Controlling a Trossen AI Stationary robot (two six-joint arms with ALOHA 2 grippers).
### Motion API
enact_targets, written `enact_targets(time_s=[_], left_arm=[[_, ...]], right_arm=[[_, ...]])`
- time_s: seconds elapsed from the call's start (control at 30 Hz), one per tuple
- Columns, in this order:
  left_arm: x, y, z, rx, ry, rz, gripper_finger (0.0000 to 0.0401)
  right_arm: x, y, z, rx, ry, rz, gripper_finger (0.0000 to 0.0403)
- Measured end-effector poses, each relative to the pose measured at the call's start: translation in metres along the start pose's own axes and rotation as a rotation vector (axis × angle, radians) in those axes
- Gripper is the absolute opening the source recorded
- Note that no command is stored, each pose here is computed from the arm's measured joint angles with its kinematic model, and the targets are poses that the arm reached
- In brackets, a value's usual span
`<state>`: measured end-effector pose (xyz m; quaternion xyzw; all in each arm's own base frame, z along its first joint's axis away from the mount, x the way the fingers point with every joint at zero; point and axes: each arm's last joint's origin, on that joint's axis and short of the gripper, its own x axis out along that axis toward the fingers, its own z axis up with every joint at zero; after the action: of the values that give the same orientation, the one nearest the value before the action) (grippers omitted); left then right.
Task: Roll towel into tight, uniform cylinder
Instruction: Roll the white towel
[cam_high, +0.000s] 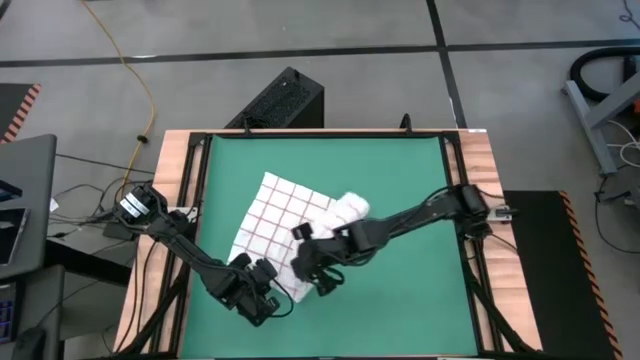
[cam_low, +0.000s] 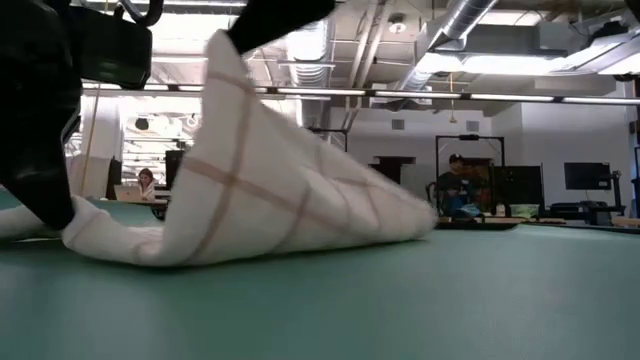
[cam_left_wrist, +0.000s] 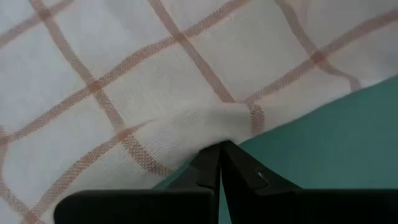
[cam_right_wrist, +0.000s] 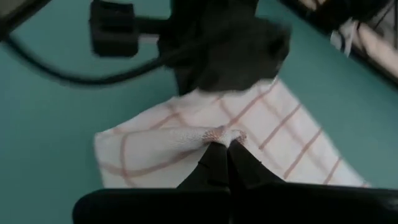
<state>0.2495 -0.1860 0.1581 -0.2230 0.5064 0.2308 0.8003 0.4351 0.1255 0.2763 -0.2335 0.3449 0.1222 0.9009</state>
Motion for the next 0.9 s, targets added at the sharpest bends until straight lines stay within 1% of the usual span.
enact_targets(time_s=[0.07, 0.13, 0.23, 0.33, 0.4, 0.47, 0.5, 0.6, 0.63, 0.77, 0.83, 0.9], left_arm=[[0.000, 0.000, -0.001, 0.020, 0.033, -0.010, 0.0000], [-0.002, -0.001, -0.001, 0.037, 0.083, -0.019, 0.0000], [-0.009, -0.006, 0.000, 0.048, 0.127, -0.031, 0.0000], [-0.022, -0.013, 0.002, 0.111, 0.136, -0.017, 0.0000], [-0.033, -0.016, 0.006, 0.149, 0.118, 0.010, 0.0000], [-0.042, -0.019, 0.009, 0.159, 0.054, 0.040, 0.0000], [-0.045, -0.022, 0.011, 0.146, -0.007, 0.045, 0.0000], [-0.050, -0.030, 0.012, 0.052, -0.277, 0.021, 0.0000], [-0.048, -0.032, 0.011, 0.032, -0.335, 0.012, 0.0000], [-0.028, -0.028, 0.000, -0.042, -0.437, 0.016, 0.0000], [-0.019, -0.027, -0.005, -0.096, -0.518, -0.009, 0.0000], [-0.008, -0.026, -0.010, -0.162, -0.596, -0.042, 0.0000]], right_arm=[[0.008, -0.006, 0.004, -0.046, -0.007, -0.011, 0.0000], [0.016, -0.011, 0.004, -0.067, -0.001, -0.020, 0.0000], [0.025, -0.017, -0.004, -0.050, 0.044, -0.014, 0.0000], [0.025, -0.024, -0.007, -0.029, 0.053, -0.023, 0.0000], [0.023, -0.029, -0.008, -0.029, 0.050, -0.031, 0.0000], [0.023, -0.031, -0.009, -0.029, 0.049, -0.029, 0.0000], [0.023, -0.032, -0.009, -0.027, 0.047, -0.031, 0.0000], [0.023, -0.035, -0.010, -0.026, 0.052, -0.040, 0.0000], [0.022, -0.035, -0.010, -0.032, 0.058, -0.044, 0.0000], [0.016, -0.038, -0.011, -0.036, 0.081, -0.041, 0.0000], [0.009, -0.039, -0.012, -0.046, 0.103, -0.038, 0.0000], [0.006, -0.042, -0.013, -0.057, 0.117, -0.062, 0.0000]])
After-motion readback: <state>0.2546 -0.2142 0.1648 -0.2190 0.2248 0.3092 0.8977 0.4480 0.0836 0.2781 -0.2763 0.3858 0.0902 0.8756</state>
